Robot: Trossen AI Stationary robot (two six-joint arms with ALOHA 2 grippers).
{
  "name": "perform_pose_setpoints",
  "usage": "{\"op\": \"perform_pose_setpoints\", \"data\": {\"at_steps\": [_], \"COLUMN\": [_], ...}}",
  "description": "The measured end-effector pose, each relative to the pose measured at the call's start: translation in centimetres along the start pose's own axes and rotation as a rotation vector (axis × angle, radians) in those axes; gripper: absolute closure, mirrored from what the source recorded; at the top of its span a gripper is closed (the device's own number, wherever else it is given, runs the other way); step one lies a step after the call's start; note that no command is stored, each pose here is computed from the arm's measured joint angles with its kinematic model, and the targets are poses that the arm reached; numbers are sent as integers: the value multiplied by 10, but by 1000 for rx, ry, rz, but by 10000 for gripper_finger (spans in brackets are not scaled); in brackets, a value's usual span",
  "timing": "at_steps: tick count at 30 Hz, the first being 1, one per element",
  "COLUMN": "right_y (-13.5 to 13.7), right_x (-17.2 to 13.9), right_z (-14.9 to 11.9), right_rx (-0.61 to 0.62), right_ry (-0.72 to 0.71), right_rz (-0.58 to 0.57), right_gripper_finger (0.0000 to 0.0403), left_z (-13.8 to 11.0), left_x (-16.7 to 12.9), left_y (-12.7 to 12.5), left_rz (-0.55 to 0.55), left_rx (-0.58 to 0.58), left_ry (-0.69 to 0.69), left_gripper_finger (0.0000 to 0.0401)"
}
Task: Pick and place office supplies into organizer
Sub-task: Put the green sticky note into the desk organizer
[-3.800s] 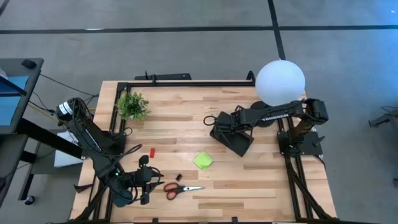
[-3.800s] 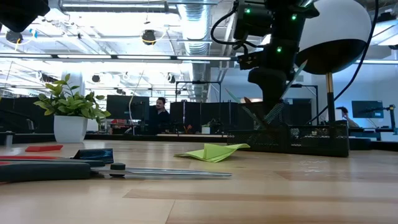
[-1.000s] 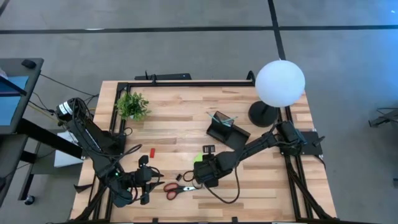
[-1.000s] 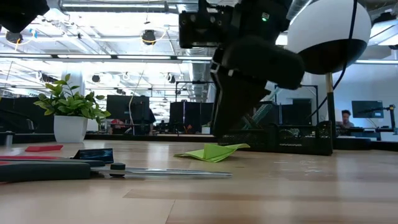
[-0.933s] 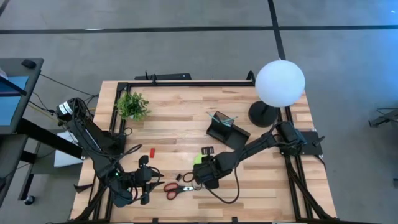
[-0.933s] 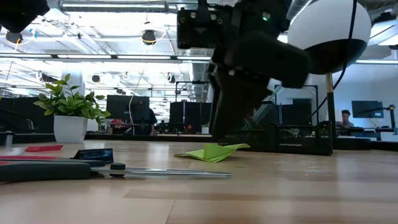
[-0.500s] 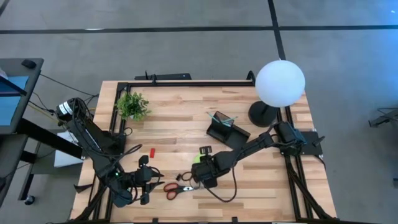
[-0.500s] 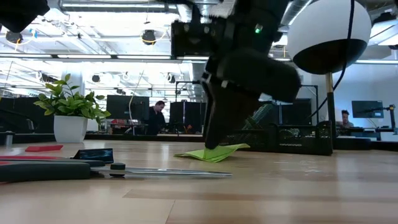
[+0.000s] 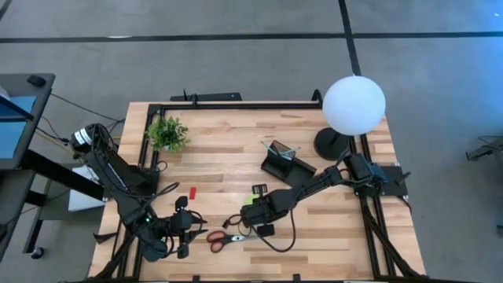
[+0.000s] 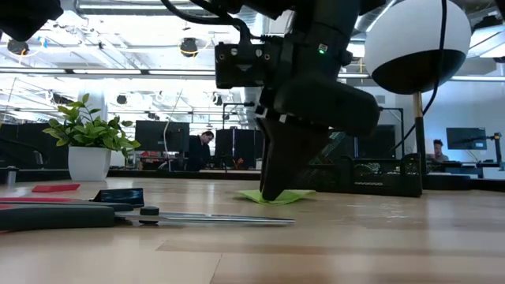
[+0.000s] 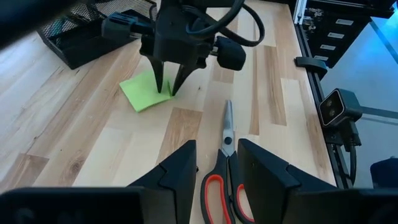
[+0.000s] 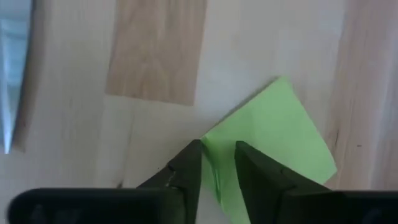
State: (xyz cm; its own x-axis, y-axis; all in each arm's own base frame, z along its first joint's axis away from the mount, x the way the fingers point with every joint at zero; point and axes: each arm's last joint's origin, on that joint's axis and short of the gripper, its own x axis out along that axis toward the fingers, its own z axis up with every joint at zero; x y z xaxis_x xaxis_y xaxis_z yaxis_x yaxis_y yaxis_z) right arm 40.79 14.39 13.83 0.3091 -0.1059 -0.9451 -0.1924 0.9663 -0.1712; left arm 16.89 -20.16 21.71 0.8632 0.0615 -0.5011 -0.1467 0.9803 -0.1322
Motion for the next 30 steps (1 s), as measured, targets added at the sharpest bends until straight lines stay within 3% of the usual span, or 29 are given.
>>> {"op": "perform_pose_setpoints", "data": {"at_steps": [6, 10, 16, 23, 30], "right_y": [-5, -8, -3, 5, -23], "right_x": [1, -9, -41, -78, -89], "right_z": [-1, -8, -25, -33, -30], "right_rx": [68, 110, 237, 414, 658], "right_ry": [12, 69, 285, 339, 335], "right_rz": [-10, -108, -339, -559, -529], "right_gripper_finger": [395, 396, 401, 402, 402], "left_z": [0, 0, -1, -1, -1], "left_x": [0, 0, 0, 0, 0], "left_y": [0, 0, -1, -1, -1], "left_rz": [0, -12, -24, -24, -26], "left_rx": [-1, -1, 0, -4, -31], "left_ry": [0, 13, 28, 29, 30], "left_gripper_finger": [287, 287, 287, 287, 287]}}
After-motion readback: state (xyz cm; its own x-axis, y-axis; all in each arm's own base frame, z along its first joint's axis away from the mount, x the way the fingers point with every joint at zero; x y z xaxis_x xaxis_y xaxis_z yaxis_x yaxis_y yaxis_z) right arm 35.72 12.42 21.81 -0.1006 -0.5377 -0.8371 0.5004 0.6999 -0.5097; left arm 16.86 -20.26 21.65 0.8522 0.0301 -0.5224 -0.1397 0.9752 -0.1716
